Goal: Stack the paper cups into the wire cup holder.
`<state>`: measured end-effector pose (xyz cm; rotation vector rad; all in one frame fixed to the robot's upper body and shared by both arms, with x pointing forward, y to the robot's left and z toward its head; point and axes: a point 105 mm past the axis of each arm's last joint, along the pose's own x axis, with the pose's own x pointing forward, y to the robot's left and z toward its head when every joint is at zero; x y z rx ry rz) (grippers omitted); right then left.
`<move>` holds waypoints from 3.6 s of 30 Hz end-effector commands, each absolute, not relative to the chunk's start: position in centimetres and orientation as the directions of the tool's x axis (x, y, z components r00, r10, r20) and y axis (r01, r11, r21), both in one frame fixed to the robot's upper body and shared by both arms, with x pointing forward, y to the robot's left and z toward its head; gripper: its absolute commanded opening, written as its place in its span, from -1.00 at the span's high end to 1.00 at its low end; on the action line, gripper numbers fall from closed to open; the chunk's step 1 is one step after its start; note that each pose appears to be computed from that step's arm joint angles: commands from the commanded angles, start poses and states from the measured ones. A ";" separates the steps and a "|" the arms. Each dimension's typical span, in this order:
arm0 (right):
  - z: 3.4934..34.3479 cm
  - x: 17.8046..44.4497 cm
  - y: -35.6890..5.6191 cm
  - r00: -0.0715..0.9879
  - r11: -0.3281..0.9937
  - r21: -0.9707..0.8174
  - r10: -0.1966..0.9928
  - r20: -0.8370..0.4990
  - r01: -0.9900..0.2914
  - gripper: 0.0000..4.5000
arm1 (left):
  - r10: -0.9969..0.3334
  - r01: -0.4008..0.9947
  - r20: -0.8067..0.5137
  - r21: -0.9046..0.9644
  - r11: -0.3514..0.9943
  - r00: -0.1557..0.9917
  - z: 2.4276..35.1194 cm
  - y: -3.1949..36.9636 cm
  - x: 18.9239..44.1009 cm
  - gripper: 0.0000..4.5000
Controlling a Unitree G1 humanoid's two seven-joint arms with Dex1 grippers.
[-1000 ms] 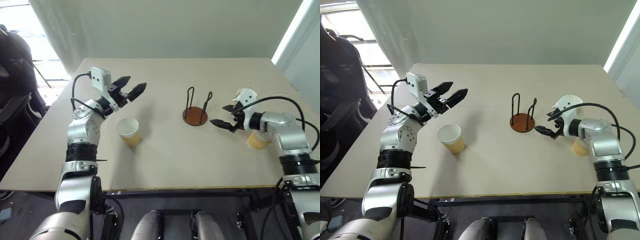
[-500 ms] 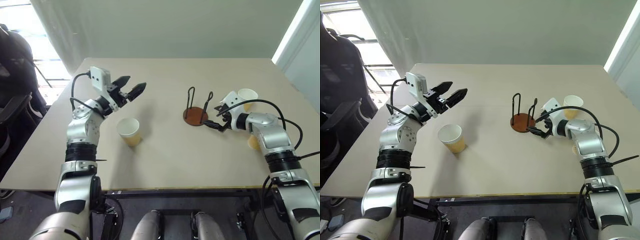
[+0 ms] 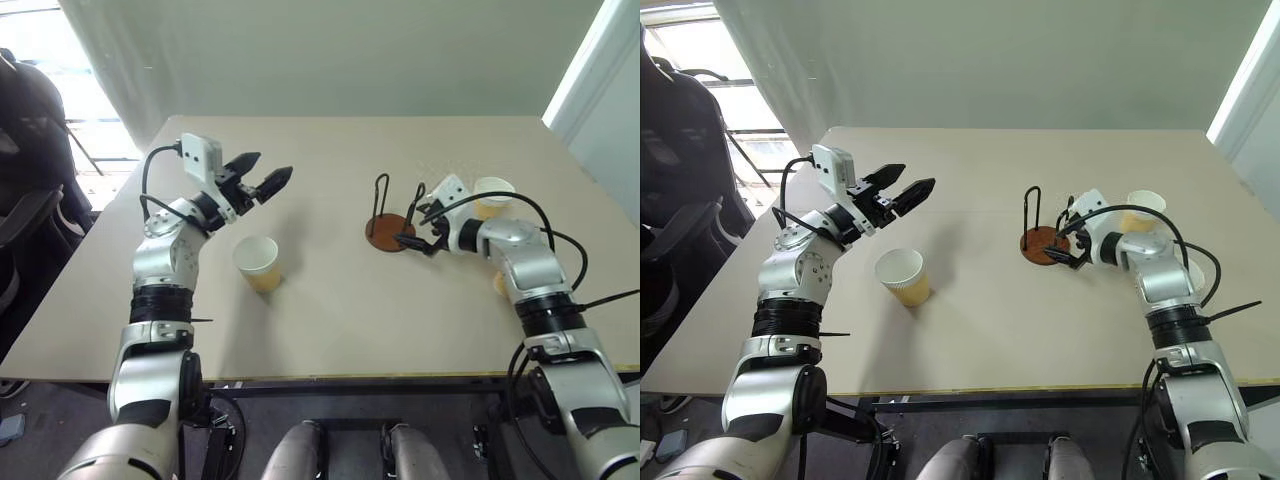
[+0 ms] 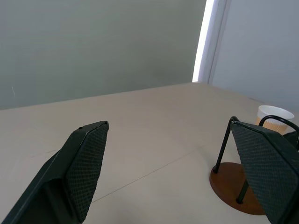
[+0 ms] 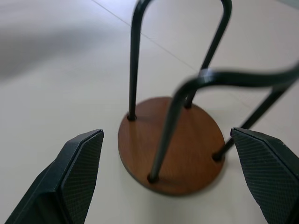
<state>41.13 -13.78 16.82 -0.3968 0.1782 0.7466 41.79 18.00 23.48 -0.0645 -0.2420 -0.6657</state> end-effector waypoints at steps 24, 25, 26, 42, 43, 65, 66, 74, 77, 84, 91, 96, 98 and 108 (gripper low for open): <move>18.2 41.3 -12.3 0.707 0.635 -0.315 0.660 -0.254 -0.705 0.99 | -0.608 0.617 0.277 0.065 0.784 0.744 25.2 18.0 41.6 -1.00; 18.2 41.2 -12.3 0.704 0.631 -0.314 0.663 -0.256 -0.709 0.99 | -0.608 0.617 0.276 0.065 0.784 0.744 25.2 18.0 41.6 -1.00; 18.1 41.2 -12.3 0.699 0.626 -0.313 0.667 -0.259 -0.714 0.99 | -0.608 0.617 0.276 0.064 0.784 0.744 25.2 18.0 41.6 -1.00; 18.8 37.8 -11.6 0.488 0.419 -0.256 0.799 -0.352 -0.871 0.99 | -0.614 0.623 0.272 0.063 0.780 0.741 25.2 17.9 41.6 -1.00; 18.9 37.6 -11.6 0.479 0.412 -0.250 0.804 -0.354 -0.876 0.99 | -0.615 0.624 0.272 0.063 0.779 0.740 25.2 17.8 41.6 -1.00; 18.6 36.0 -10.6 0.392 0.333 -0.212 0.836 -0.384 -0.919 0.99 | -0.915 0.897 -0.064 0.232 0.375 0.399 24.0 16.9 37.4 -1.00; 18.6 36.0 -10.6 0.393 0.334 -0.212 0.836 -0.384 -0.918 0.99 | -0.922 0.905 -0.085 0.243 0.349 0.378 24.0 16.9 37.1 -1.00; 18.3 35.7 -10.8 0.364 0.303 -0.206 0.837 -0.409 -0.930 0.99 | -0.960 0.952 -0.172 0.249 0.176 0.223 23.7 16.5 35.4 -1.00; 18.2 35.3 -10.9 0.344 0.283 -0.202 0.838 -0.423 -0.938 0.99 | -0.962 0.957 -0.184 0.249 0.151 0.200 23.6 16.3 35.2 -1.00; 18.3 34.9 -11.4 0.315 0.251 -0.197 0.837 -0.447 -0.948 0.99 | -0.965 0.959 -0.189 0.249 0.132 0.182 23.7 16.0 35.1 -1.00; 18.0 34.5 -11.3 0.291 0.230 -0.185 0.840 -0.457 -0.955 0.99 | -0.966 0.960 -0.186 0.248 0.128 0.177 23.5 16.1 35.0 -1.00; 17.8 34.8 -11.4 0.295 0.231 -0.191 0.834 -0.466 -0.954 0.99 | -0.966 0.960 -0.188 0.249 0.130 0.179 23.3 16.2 35.0 -1.00; 17.7 34.8 -11.5 0.297 0.233 -0.191 0.832 -0.469 -0.954 0.99 | -0.965 0.959 -0.189 0.250 0.129 0.179 23.3 16.2 35.0 -1.00; 16.9 35.5 -12.4 0.327 0.260 -0.202 0.802 -0.499 -0.944 0.76 | -0.965 0.958 -0.189 0.257 0.130 0.182 23.3 16.1 35.0 -1.00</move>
